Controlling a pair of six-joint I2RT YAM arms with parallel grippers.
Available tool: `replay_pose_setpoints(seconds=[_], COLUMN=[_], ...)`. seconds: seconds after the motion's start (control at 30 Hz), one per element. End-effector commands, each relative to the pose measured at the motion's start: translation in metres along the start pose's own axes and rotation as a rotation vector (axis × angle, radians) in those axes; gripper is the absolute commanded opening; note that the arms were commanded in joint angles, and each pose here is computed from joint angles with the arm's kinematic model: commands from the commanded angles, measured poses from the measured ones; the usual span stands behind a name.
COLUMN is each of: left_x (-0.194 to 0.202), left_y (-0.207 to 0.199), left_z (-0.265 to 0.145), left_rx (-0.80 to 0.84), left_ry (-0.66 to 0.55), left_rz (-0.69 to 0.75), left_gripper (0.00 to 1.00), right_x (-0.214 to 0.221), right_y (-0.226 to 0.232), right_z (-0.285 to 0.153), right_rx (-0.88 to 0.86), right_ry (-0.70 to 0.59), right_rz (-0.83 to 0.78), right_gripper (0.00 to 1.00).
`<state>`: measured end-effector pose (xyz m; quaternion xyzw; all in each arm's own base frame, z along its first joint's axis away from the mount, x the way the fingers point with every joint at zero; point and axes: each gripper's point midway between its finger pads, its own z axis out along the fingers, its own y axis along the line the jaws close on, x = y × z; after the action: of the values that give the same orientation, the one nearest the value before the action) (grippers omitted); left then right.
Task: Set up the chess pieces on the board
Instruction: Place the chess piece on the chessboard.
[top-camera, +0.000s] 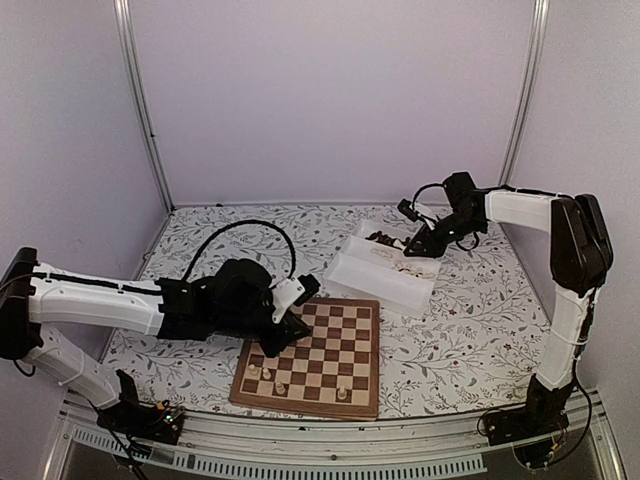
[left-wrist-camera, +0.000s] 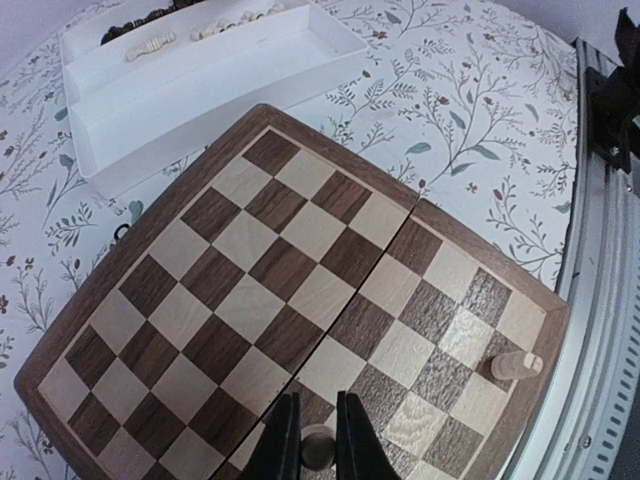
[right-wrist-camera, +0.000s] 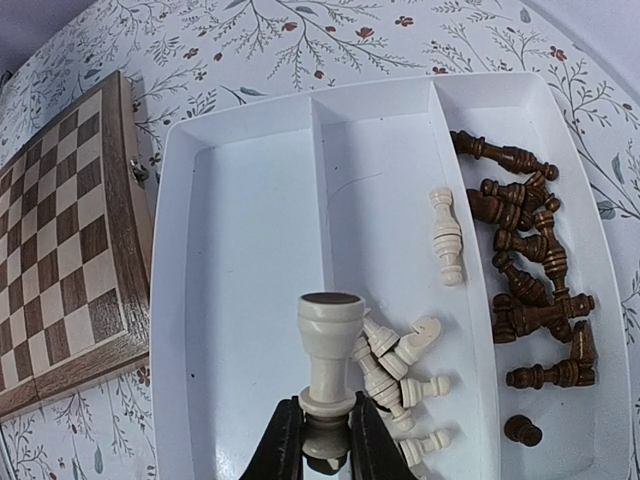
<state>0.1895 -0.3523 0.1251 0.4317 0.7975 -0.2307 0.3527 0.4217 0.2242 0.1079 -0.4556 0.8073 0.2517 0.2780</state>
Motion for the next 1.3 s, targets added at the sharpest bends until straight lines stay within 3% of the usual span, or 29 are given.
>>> replay_pose_setpoints(seconds=[0.0, 0.87, 1.27], left_x=[0.013, 0.088, 0.092], left_y=[-0.009, -0.03, -0.029], left_z=[-0.012, -0.003, 0.0], left_rx=[0.016, 0.029, 0.009], left_ry=[-0.001, 0.234, 0.25], left_rz=[0.038, 0.061, 0.071], left_gripper=[0.02, 0.02, 0.07], right_x=[0.012, 0.016, 0.016], right_y=[-0.003, -0.002, -0.001], right_z=[0.008, 0.01, 0.011], right_rx=[-0.002, -0.01, -0.013], right_ry=[0.025, 0.037, 0.039], right_rz=[0.02, 0.027, 0.029], right_gripper=[0.11, 0.11, 0.11])
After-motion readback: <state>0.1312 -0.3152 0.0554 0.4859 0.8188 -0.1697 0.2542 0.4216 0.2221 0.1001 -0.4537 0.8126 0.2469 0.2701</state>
